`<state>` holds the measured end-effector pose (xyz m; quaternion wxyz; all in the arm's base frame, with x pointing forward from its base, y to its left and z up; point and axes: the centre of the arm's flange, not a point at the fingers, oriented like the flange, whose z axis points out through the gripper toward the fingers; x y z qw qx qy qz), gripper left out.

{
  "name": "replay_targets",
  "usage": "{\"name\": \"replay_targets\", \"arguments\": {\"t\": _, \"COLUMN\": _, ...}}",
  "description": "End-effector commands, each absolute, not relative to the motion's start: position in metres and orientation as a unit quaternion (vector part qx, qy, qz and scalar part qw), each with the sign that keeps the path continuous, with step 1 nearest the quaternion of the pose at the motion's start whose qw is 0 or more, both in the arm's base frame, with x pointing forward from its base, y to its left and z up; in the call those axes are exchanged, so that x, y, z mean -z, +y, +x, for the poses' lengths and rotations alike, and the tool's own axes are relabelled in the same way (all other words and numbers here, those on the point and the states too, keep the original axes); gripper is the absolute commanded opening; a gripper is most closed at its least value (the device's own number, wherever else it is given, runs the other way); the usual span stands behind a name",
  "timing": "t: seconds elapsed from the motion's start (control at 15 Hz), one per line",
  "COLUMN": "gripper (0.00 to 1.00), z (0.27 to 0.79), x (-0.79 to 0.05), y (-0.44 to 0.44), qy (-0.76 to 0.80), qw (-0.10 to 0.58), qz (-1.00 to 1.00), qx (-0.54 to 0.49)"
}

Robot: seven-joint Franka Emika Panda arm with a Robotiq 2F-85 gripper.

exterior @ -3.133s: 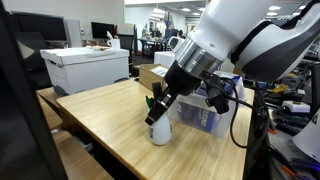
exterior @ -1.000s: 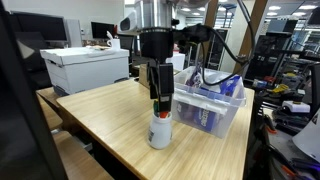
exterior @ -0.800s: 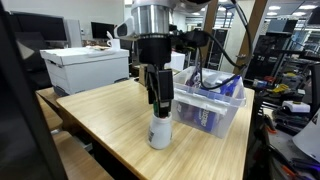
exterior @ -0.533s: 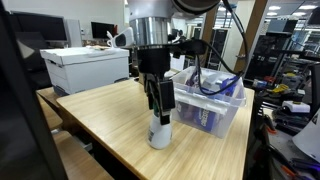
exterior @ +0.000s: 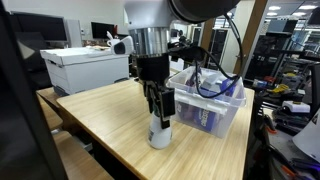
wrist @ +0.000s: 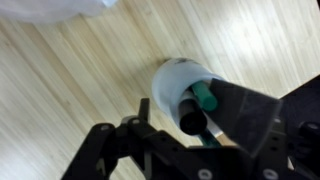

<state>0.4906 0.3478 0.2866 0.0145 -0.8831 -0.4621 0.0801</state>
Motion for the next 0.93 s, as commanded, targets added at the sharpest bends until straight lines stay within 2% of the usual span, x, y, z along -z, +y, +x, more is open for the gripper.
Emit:
{"name": "replay_targets", "arguments": {"t": 0.0, "gripper": 0.59, "z": 0.492, "x": -0.287, "y": 0.354, "qy": -0.464, "qw": -0.009, "qz": -0.882, "qx": -0.083}}
{"name": "replay_targets", "arguments": {"t": 0.2, "gripper": 0.38, "z": 0.49, "x": -0.286, "y": 0.357, "qy": -0.463, "qw": -0.02, "qz": -0.882, "qx": -0.086}}
{"name": "replay_targets", "arguments": {"t": 0.27, "gripper": 0.35, "z": 0.491, "x": -0.287, "y": 0.358, "qy": -0.462, "qw": -0.024, "qz": -0.882, "qx": -0.086}}
{"name": "replay_targets", "arguments": {"t": 0.87, "gripper": 0.34, "z": 0.5, "x": -0.299, "y": 0.365, "qy": -0.418, "qw": -0.075, "qz": -0.901, "qx": -0.092}}
